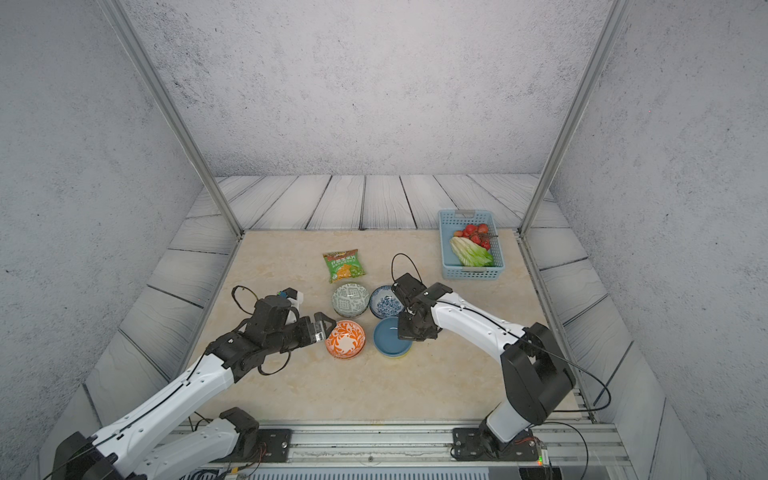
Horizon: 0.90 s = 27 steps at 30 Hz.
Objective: Stack the bowls
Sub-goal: Place the bowl on the bowl.
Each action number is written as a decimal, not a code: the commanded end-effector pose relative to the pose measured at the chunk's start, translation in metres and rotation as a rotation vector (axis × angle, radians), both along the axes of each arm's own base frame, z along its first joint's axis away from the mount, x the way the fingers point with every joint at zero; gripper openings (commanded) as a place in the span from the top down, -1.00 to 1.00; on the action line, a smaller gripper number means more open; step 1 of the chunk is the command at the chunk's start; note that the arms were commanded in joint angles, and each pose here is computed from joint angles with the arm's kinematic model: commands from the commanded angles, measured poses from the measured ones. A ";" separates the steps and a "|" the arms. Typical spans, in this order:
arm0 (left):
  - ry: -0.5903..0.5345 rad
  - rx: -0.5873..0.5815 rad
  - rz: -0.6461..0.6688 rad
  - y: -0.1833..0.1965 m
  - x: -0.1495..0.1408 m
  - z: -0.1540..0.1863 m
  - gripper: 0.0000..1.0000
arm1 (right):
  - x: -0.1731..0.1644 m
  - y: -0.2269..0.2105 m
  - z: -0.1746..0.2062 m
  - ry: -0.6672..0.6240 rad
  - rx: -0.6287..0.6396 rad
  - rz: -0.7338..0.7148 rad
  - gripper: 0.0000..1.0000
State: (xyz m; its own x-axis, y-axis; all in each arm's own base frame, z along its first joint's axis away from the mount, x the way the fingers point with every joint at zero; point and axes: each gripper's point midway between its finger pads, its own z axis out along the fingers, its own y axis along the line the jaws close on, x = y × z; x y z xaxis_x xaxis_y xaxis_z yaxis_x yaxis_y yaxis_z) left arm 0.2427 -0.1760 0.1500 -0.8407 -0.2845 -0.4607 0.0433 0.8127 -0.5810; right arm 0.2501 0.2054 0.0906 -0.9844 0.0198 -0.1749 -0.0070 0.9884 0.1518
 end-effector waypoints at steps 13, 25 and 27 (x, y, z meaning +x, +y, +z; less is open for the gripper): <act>-0.003 -0.005 -0.002 0.002 0.000 -0.002 -1.00 | 0.004 0.002 -0.001 -0.019 -0.002 -0.043 0.50; 0.005 -0.002 0.002 0.003 0.000 -0.003 -1.00 | 0.001 0.012 -0.012 -0.001 0.063 -0.038 0.82; 0.004 -0.002 0.003 0.003 0.000 -0.003 -1.00 | 0.001 0.012 -0.013 0.001 0.061 -0.038 0.85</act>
